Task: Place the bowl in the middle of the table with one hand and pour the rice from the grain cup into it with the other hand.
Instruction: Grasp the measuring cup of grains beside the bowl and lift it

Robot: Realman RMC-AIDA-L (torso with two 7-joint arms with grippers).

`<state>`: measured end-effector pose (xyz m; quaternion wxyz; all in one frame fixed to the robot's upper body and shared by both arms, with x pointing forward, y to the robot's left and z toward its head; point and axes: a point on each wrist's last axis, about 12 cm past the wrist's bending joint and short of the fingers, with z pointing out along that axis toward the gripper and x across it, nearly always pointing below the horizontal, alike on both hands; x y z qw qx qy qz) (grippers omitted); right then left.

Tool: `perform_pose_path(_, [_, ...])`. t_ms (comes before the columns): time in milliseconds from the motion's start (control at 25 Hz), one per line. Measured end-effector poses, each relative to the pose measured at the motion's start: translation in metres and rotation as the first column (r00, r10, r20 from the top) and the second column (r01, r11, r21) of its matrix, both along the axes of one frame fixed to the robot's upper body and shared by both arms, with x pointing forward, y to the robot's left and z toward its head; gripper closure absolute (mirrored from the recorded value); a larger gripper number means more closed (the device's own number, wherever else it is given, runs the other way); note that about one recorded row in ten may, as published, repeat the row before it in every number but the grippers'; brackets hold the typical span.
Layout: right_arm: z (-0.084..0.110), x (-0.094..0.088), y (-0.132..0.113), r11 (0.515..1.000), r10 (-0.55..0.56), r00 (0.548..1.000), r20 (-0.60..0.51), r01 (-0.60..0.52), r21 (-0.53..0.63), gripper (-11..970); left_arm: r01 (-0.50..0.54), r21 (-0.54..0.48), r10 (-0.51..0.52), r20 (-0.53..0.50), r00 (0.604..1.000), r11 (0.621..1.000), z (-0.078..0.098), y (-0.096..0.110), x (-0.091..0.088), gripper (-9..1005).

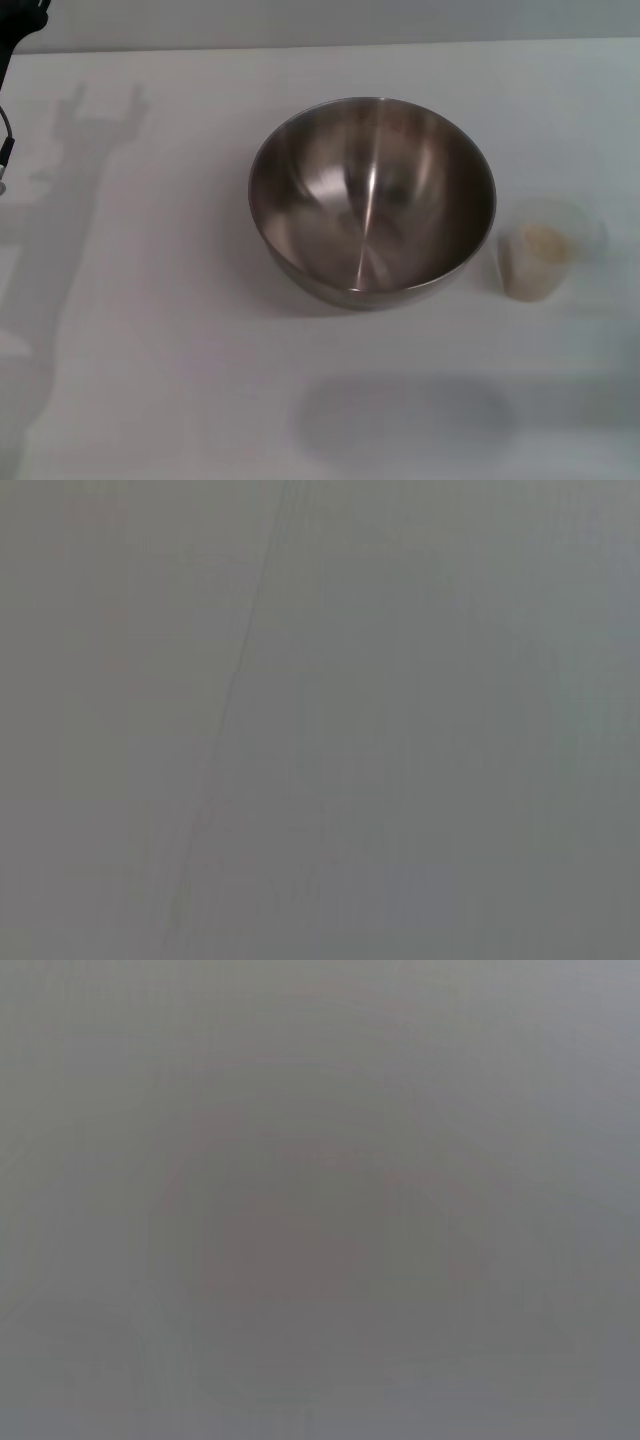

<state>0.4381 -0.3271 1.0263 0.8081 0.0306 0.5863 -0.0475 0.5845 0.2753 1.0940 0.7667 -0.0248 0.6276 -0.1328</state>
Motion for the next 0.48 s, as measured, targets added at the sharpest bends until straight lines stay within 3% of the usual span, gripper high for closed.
perform_pose_path(80, [-0.002,-0.007,0.001,1.000,0.001,1.000,-0.006,-0.001,0.001,322,-0.001,0.001,0.001,-0.003,1.000,1.000,0.000,0.000,0.000,274])
perform_pose_path(120, [-0.007,-0.022,0.004,1.000,0.007,1.000,-0.019,-0.007,0.007,322,-0.002,0.003,0.002,-0.008,1.000,1.000,-0.001,0.001,0.000,244])
perform_pose_path(200, [-0.008,-0.028,0.005,1.000,0.011,1.000,-0.025,-0.010,0.009,322,-0.003,0.006,0.003,-0.015,1.000,1.000,-0.003,0.001,0.001,182])
perform_pose_path(320, [-0.015,-0.048,0.009,0.999,0.032,0.998,-0.061,-0.031,0.013,322,-0.004,0.011,0.004,-0.025,1.000,1.000,-0.005,0.001,0.001,182])
perform_pose_path(480, [-0.019,-0.057,0.015,0.998,0.069,0.994,-0.084,-0.069,0.008,321,-0.006,0.013,0.006,-0.028,1.000,1.000,-0.006,0.002,0.000,182])
